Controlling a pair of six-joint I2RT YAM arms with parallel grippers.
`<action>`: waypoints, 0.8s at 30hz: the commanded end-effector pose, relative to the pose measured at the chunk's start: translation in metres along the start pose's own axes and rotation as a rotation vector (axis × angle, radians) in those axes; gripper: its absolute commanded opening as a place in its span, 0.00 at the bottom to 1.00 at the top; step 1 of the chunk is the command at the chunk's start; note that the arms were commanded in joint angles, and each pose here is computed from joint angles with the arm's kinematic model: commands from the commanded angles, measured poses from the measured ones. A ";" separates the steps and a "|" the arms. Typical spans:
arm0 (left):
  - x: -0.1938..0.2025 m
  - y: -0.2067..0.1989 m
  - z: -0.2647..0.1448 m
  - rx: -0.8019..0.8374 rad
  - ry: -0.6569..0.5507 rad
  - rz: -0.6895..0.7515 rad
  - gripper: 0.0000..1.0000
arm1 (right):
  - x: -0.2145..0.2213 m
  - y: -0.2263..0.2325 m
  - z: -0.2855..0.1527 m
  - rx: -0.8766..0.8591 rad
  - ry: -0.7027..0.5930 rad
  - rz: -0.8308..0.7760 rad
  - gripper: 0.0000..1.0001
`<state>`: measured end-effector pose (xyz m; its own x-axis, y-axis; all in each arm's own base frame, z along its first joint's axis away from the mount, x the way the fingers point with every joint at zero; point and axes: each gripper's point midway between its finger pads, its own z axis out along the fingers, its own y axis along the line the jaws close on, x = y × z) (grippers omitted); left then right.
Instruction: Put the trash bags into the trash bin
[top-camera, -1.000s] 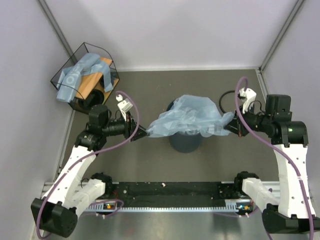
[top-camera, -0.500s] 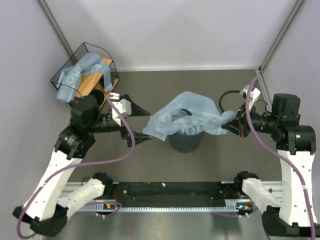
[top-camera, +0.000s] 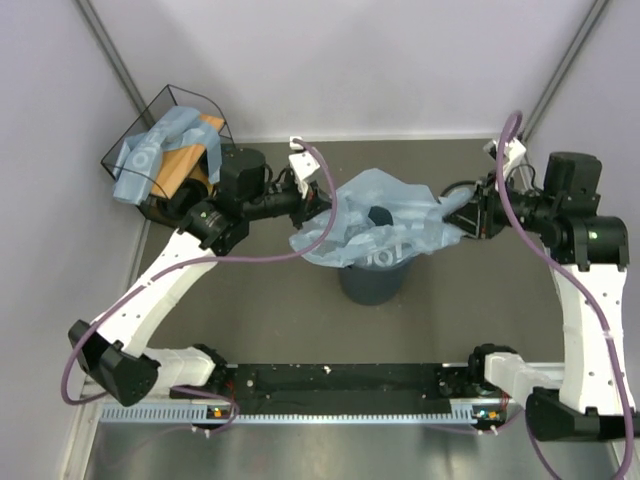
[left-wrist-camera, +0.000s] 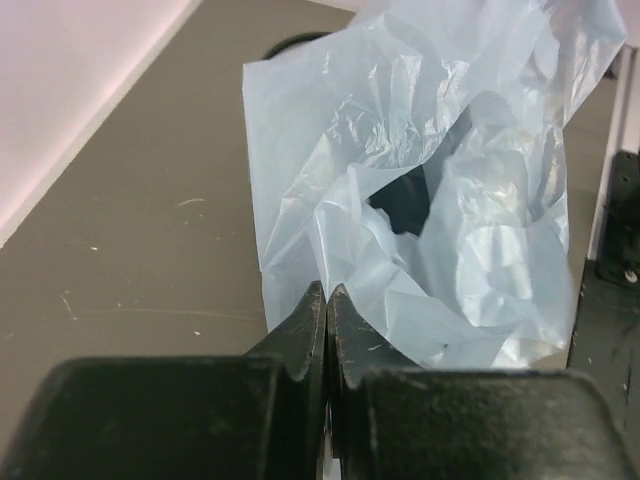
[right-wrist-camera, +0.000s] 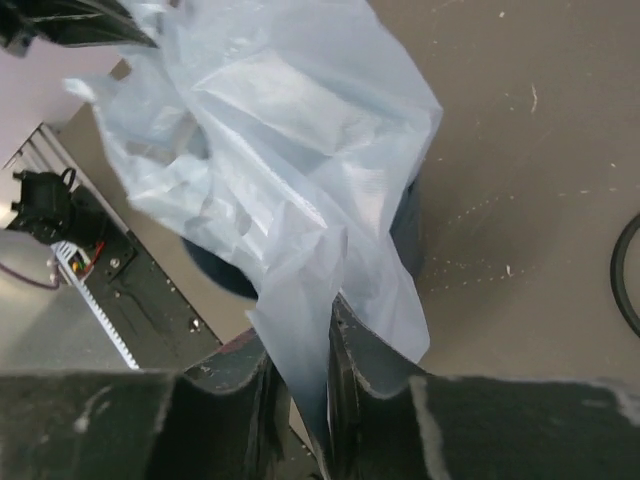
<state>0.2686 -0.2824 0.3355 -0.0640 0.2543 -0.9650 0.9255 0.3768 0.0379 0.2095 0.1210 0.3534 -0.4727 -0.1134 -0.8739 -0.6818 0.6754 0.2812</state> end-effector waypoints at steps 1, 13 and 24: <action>-0.044 0.032 0.003 -0.101 -0.146 -0.017 0.00 | -0.044 -0.032 0.014 0.080 -0.105 0.025 0.15; 0.046 0.093 0.050 -0.202 0.057 -0.357 0.00 | -0.021 -0.098 0.077 0.101 0.006 0.294 0.24; 0.078 0.091 0.046 -0.104 0.178 -0.514 0.18 | 0.014 -0.100 0.094 0.053 0.079 0.392 0.00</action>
<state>0.3630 -0.2817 0.2088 -0.5850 0.2140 -0.7823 0.7057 0.6098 -0.3609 0.3227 0.1178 0.2623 -0.7659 0.0935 -0.6361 -0.3796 0.7327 0.5648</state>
